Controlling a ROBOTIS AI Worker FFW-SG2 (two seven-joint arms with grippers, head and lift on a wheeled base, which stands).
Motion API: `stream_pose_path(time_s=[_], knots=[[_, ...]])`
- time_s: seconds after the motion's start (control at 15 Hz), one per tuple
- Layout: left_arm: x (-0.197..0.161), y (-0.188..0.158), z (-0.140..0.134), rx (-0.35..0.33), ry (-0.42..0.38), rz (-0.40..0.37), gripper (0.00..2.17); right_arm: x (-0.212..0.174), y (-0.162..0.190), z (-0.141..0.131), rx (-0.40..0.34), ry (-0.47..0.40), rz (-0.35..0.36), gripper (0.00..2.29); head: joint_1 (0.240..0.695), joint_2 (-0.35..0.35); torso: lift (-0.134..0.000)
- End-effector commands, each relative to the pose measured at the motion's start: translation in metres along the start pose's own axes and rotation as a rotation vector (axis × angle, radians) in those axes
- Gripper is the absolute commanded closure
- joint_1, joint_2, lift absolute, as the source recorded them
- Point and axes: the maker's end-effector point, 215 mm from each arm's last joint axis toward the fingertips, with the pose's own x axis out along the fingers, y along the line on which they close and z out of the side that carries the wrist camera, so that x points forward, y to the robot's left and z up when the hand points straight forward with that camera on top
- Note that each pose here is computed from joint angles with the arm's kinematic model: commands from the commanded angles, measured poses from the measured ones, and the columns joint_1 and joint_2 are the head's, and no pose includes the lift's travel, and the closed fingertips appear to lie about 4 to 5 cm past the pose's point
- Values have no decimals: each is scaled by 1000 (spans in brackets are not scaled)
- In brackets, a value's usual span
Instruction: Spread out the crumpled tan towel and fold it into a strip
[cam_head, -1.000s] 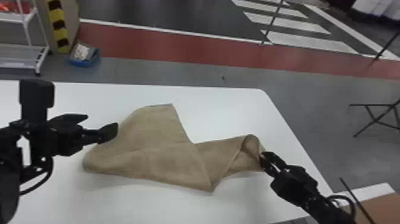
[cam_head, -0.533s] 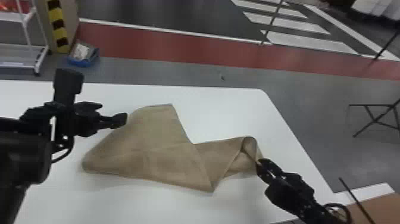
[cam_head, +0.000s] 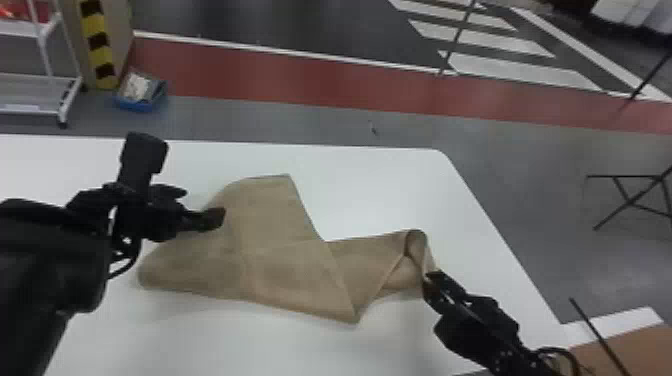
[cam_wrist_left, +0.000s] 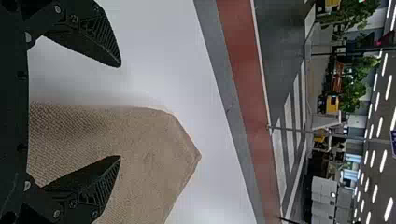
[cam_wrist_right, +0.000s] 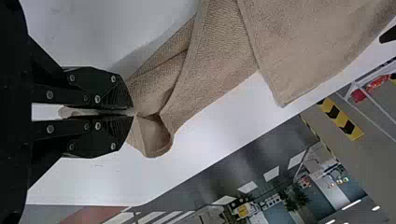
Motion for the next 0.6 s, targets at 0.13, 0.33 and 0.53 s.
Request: stream_pose_path(time_s=[0.13,0.33,0.53], knots=[[9,-10,-21,43,49,-10,326,-6,2,0,-3,4,3,1052,695,-320,-124],[9,-11,-15,66,26,-14,1214,-8,5,-2,-4,7,8,1052,695,-323,-124],[4,-20,-8,56,-6,-18,2145,-5,3,-9,-5,21,8,1052,695,-327,-124]])
